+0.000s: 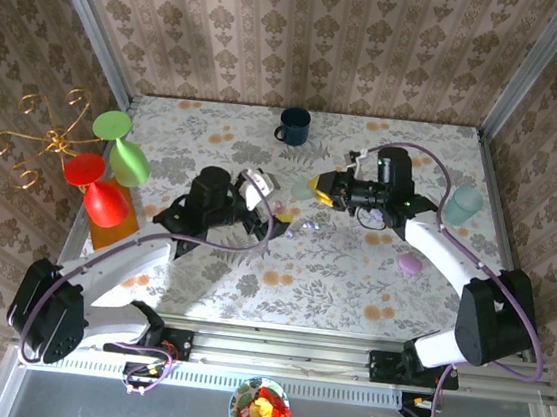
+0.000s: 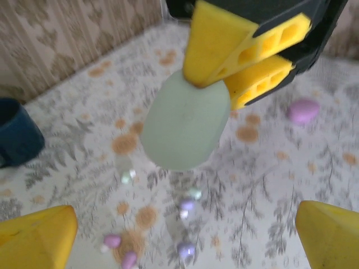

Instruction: Insert the wireless bluetooth earbuds into the charging case

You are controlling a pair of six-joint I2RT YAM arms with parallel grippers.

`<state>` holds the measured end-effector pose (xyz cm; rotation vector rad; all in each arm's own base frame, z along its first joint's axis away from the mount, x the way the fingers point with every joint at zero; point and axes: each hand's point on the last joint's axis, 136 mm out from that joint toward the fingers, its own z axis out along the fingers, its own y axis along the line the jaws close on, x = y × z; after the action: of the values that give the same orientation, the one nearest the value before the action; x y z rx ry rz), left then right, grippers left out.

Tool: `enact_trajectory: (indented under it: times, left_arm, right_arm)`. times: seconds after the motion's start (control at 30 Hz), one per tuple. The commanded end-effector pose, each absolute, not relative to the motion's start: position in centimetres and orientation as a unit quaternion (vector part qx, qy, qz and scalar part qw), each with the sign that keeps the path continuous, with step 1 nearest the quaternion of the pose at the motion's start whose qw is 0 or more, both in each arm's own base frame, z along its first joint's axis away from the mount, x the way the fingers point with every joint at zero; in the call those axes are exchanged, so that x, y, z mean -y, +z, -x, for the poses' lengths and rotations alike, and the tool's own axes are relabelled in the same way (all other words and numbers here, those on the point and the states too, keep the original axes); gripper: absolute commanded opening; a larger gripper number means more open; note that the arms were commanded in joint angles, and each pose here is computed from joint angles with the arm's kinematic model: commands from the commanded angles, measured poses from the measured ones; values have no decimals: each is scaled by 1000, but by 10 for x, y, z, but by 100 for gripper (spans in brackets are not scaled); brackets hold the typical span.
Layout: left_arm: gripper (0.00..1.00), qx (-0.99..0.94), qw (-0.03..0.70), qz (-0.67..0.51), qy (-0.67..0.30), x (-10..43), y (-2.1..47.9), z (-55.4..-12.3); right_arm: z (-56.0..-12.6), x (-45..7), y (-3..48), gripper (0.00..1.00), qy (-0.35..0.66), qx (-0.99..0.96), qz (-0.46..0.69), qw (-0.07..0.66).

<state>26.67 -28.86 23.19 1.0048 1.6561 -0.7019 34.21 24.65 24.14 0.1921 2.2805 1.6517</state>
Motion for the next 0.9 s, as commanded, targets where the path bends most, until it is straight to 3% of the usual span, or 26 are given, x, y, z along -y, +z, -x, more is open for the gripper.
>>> enact_trajectory:
  times: [0.0,0.33,0.63,0.87]
  left_arm:
    - [100,-627,567,-376,-378,289,280,-263]
    - [100,-551,614,-380,-419,287,316,-256]
    - [100,-492,620,-408,-454,297,333,-260]
    - [90,-447,620,-417,-491,305,341,-259]
  right_arm:
    - [-339,-250,292,20,643,-744,-49,175]
    - [-329,-251,358,17,737,-652,-31,174]
    - [-322,-257,370,16,772,-614,-32,161]
    - [-318,-265,369,15,792,-593,-35,145]
